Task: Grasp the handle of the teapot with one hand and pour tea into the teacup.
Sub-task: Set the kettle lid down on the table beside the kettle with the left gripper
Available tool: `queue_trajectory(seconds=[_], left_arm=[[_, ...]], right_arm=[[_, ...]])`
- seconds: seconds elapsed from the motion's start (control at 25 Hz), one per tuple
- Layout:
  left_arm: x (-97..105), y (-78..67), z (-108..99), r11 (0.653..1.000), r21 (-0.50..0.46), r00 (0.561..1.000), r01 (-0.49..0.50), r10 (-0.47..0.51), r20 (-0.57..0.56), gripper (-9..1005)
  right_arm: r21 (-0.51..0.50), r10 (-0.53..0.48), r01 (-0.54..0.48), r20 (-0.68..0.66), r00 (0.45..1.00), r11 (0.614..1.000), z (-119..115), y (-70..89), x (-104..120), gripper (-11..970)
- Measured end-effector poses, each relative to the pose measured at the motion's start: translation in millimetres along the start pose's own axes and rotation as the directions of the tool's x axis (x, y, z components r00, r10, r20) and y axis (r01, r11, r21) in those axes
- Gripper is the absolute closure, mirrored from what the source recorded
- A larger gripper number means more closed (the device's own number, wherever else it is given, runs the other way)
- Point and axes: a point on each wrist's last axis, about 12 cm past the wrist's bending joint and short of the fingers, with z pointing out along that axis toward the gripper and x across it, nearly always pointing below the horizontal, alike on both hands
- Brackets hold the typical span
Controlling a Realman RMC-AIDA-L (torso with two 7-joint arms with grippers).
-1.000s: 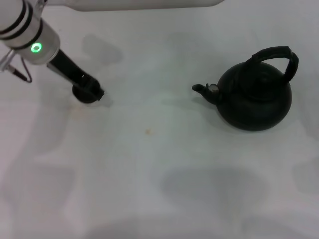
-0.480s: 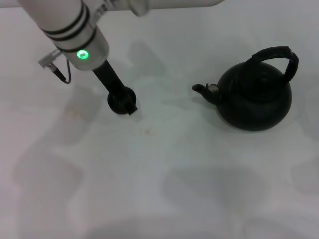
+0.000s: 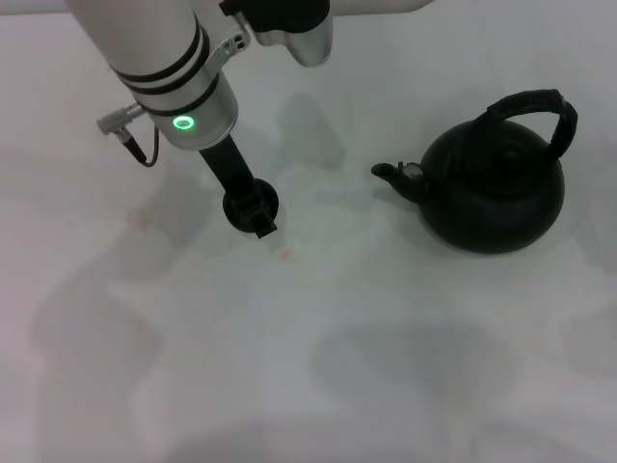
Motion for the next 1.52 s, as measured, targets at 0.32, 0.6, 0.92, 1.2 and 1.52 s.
queue_trajectory(seconds=[0.32,0.6,0.92,1.2,1.52], left_arm=[[-4.7,-1.6,-1.2,0.993,-0.006,0.993,-0.119,0.119,0.001,295],[-8.8,-4.2,2.1,0.978,-0.016,0.978,-0.208,0.208,0.007,295],[-16.3,-8.1,2.6,0.978,-0.002,0.975,-0.21,0.21,0.067,296],[-16.1,-14.7,6.8,0.979,0.05,0.978,-0.199,0.195,0.078,296],[-7.6,-14.8,16.1,0.981,0.08,0.984,-0.176,0.173,0.041,296]], right_arm=[[-0.001,0.003,-0.003,-0.001,1.0,1.0,0.2,1.3,0.5,118],[0.0,0.007,-0.007,-0.004,1.0,1.0,-1.6,1.7,1.5,118],[-0.002,0.014,-0.014,0.003,1.0,1.0,-0.5,3.9,2.2,118],[-0.001,0.015,-0.015,0.003,1.0,1.0,-0.5,3.9,2.2,119],[0.002,0.017,-0.017,0.007,1.0,1.0,0.2,3.4,1.6,119]])
